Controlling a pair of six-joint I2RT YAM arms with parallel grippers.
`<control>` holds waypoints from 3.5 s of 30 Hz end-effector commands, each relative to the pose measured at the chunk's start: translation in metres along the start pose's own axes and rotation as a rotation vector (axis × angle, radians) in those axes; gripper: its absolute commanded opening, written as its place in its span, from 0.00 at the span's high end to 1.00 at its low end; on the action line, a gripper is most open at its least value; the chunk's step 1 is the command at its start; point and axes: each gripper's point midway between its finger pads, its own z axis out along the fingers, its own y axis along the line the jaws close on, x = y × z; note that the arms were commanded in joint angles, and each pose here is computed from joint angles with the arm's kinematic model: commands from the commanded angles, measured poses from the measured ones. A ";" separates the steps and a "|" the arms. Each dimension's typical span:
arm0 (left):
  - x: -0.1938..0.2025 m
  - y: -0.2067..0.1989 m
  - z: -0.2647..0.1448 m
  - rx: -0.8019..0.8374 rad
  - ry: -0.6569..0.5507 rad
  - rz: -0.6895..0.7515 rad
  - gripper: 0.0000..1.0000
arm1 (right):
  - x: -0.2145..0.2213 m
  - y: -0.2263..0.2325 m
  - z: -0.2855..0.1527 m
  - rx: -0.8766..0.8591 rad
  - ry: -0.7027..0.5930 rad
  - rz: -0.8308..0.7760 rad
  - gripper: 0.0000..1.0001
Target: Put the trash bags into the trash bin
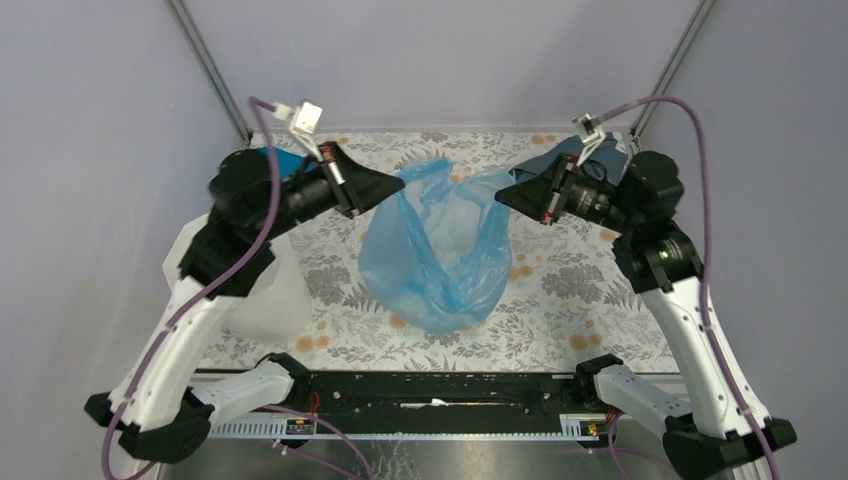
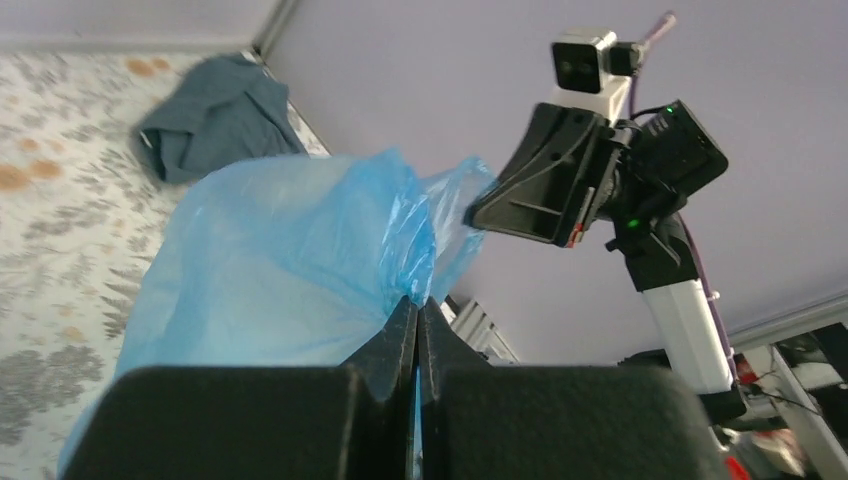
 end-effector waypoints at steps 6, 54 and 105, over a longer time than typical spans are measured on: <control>0.027 0.017 0.065 0.084 0.090 -0.145 1.00 | 0.020 0.000 0.036 -0.110 0.085 0.049 1.00; 0.047 0.133 0.010 -0.576 0.079 0.053 0.01 | 0.081 -0.125 0.058 0.677 -0.043 -0.260 1.00; 0.129 0.113 0.050 -0.651 0.346 0.291 1.00 | 0.001 -0.093 -0.056 0.808 -0.327 -0.427 1.00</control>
